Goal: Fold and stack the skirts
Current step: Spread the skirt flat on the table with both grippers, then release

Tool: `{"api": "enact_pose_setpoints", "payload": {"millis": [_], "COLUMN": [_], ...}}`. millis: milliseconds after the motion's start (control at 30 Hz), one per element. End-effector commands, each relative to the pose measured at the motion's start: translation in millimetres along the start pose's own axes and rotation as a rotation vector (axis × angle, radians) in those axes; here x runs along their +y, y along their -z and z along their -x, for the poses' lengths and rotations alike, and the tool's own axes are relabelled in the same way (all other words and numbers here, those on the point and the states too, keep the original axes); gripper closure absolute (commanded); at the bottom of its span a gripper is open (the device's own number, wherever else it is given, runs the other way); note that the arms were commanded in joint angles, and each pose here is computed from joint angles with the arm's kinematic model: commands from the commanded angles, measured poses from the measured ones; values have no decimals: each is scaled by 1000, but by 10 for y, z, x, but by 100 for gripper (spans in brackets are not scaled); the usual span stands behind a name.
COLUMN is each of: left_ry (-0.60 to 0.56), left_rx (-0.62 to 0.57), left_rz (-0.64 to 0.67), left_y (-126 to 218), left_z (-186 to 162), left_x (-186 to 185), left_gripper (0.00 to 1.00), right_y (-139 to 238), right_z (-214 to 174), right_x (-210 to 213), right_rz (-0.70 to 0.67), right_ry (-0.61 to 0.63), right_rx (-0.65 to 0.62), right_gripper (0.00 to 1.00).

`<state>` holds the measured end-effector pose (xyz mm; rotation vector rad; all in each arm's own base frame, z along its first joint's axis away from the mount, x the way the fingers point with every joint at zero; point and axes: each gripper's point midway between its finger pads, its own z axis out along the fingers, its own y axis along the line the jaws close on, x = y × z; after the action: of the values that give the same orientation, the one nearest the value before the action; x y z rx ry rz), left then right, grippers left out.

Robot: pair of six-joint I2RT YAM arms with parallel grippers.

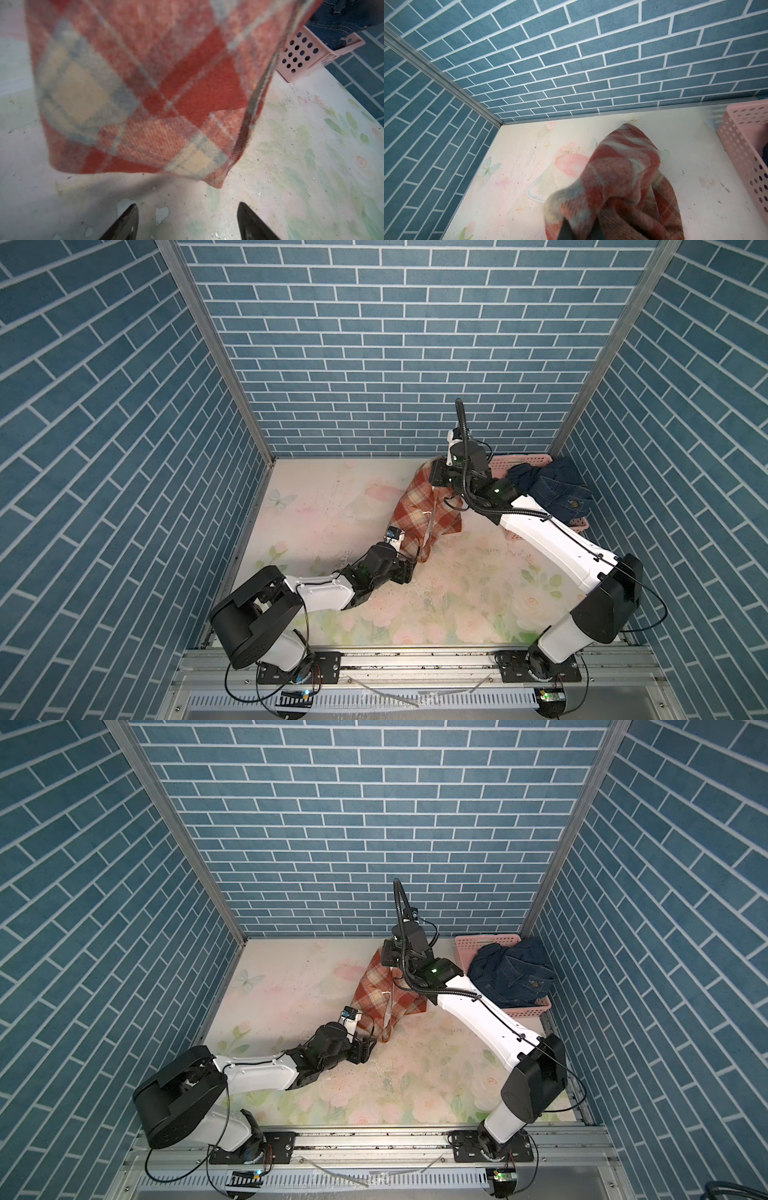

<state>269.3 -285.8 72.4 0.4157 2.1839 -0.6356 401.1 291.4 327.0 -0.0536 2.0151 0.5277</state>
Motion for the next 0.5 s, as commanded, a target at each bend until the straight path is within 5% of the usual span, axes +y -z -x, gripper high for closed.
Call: {"api": "enact_pose_setpoints", "payload": {"millis": [0, 233, 300, 467], "left_ry": [-46, -54, -64, -79], "left_rx": [-55, -11, -25, -86], "left_rz": [-22, 34, 51, 119], "left_y": [-86, -454, -567, -660], "left_z": [107, 72, 172, 395], "left_x": [-154, -181, -207, -122], "left_gripper": [24, 26, 33, 100], "right_y": [232, 333, 363, 487], "right_z": [484, 603, 621, 668], "right_x": [104, 102, 94, 30], "right_rz": [33, 31, 30, 16], "right_ry": [-76, -95, -106, -115], "right_rx": [-136, -167, -174, -201], "right_gripper": [100, 100, 100, 100]}}
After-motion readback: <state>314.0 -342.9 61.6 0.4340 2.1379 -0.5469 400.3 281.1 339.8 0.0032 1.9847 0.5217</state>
